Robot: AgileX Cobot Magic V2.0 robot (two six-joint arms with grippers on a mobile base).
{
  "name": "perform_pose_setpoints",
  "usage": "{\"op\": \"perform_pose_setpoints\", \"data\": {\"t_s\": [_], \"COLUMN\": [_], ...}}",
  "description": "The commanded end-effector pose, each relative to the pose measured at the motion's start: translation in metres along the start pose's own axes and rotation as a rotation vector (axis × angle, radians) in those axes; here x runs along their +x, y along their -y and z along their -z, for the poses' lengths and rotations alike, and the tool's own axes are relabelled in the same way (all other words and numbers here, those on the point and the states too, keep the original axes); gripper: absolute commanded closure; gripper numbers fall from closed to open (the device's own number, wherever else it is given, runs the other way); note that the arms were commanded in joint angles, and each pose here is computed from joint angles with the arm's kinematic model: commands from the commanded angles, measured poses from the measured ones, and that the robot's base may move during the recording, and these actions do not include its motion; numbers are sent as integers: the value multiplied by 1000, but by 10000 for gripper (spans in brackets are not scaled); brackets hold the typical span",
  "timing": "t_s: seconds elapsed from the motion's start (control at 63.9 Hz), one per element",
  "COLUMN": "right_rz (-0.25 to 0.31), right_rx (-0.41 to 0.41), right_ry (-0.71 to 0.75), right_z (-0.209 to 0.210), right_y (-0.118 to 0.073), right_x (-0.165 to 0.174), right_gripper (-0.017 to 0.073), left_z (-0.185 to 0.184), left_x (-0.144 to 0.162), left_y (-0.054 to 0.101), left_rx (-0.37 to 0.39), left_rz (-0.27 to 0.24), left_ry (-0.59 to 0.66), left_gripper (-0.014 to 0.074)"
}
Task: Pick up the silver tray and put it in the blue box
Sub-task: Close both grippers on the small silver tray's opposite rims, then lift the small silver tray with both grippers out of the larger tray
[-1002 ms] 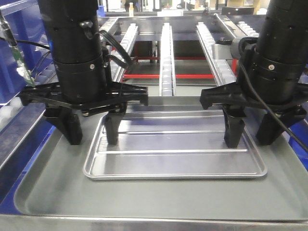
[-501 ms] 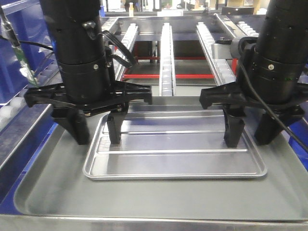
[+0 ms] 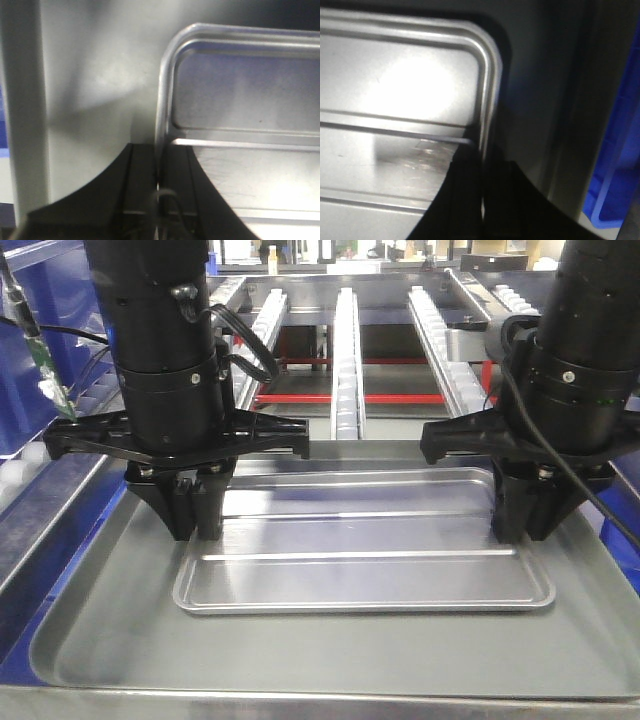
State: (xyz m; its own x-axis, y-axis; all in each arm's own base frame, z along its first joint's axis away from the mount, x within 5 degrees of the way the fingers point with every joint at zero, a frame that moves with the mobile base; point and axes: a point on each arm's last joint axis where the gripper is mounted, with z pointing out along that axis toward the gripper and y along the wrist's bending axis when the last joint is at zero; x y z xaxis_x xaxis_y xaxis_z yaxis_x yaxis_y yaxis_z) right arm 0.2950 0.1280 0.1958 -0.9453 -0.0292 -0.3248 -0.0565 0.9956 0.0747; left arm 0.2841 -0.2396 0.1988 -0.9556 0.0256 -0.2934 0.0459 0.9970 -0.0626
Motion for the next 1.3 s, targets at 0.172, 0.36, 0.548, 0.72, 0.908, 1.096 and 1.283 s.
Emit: {"op": "perform_pose_setpoints", "data": {"t_s": [0.172,0.36,0.548,0.72,0.908,1.096,1.283], "right_rz": [29,22,-6,-16,-23,-23,-23], "right_rx": [3,14,2,-10,-16,-12,-15], "right_ry": [95,110,157,199,242,235,240], "right_z": [46,83,118,146,160,160,160], "right_y": [1,1,5,11,14,14,14], "right_x": [-16,-22,-19,-8,-5,-4,-5], "right_gripper": [500,500,500,500,500,500,501], "left_z": [33,75,130,165,173,174,174], "left_x": [-8,-19,-30,-29,-26,-25,-25], "left_y": [-3,-8,-11,-13,-12,-9,-10], "left_rx": [27,7,52,77,92,96,93], "left_rz": [-25,-40,-20,-27,-33,-42,-42], "left_ry": [78,130,223,258,271,276,276], "left_gripper": [698,698,698,698,698,698,698]}}
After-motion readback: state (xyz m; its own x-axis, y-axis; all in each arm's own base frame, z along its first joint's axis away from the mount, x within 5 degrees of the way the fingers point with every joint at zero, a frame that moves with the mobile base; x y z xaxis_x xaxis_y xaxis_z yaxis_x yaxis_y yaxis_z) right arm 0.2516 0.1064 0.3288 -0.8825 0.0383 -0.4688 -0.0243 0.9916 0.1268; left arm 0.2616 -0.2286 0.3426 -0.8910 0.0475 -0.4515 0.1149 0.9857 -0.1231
